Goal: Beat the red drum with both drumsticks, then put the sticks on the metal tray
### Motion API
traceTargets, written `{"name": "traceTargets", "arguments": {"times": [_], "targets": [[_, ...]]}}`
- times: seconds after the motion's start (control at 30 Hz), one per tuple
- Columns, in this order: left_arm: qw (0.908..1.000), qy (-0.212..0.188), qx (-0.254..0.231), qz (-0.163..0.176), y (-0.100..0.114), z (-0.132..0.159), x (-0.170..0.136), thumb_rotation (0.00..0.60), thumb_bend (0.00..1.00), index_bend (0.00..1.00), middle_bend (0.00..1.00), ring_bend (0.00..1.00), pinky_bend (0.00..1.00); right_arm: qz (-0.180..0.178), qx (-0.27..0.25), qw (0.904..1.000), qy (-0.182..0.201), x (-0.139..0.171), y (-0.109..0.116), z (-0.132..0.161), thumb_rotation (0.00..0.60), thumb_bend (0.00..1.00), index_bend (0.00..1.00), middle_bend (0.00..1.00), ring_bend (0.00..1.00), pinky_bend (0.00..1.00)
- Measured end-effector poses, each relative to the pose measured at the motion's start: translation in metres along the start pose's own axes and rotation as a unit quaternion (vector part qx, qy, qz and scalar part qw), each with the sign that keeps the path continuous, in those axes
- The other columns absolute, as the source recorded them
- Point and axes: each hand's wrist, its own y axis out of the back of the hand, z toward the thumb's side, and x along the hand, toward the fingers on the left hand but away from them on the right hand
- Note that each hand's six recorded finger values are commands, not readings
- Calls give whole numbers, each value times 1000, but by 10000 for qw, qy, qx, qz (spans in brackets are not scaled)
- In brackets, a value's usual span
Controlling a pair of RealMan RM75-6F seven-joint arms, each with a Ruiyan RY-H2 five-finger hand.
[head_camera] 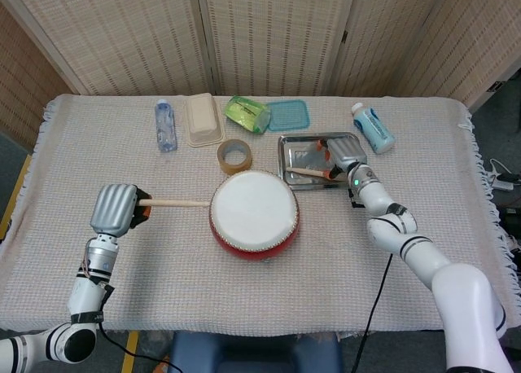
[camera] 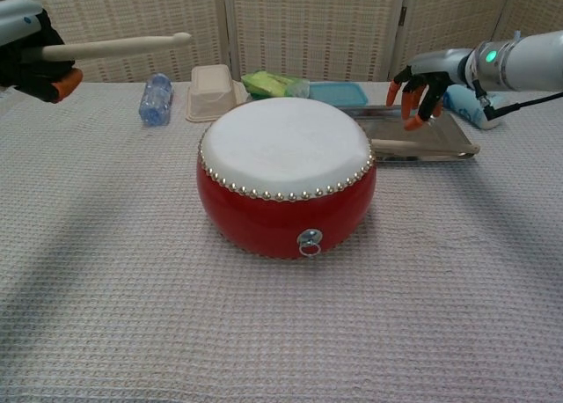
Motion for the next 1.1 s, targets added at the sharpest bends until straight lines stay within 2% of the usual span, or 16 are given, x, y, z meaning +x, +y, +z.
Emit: {"name": "traceTargets", "arguments": {"times": [0.17, 0.27, 0.33, 0.43, 0.53, 0.83, 1.1], "targets": [[9998, -190, 28, 19, 1, 13, -2, 600, 646, 1000, 1000, 1000, 1000, -186, -114, 9982, 554, 29, 19, 15, 600, 189, 368, 388, 317, 507], [9996, -272, 38, -30, -2, 20, -2, 600, 646, 1000, 1000, 1000, 1000, -319, -170, 9952, 905, 55, 31, 27, 600, 189, 508, 464, 377, 549], [9995, -307, 72, -50, -3, 23, -2, 600, 647, 1000, 1000, 1000, 1000, -422, -219, 9925, 1123, 74, 39, 36, 600, 189, 555, 500, 396, 559], [9993, -347, 91, -83, -5, 29, -1, 600, 647, 1000, 1000, 1000, 1000, -624, -248, 9893, 1298, 101, 54, 40, 600, 189, 556, 506, 400, 563], [9991, -403, 121, -99, -6, 35, -1, 600, 647, 1000, 1000, 1000, 1000, -785, -328, 9865, 1399, 121, 66, 45, 600, 187, 514, 507, 400, 566], [9968, -537, 587, -104, -9, 65, -1, 600, 647, 1000, 1000, 1000, 1000, -453, -924, 9757, 1935, 172, 65, 101, 600, 177, 444, 507, 373, 568], [9950, -485, 856, -148, -13, 81, 1, 600, 646, 1000, 1000, 1000, 1000, -373, -745, 9734, 2133, 177, 62, 140, 600, 168, 406, 507, 363, 568]]}}
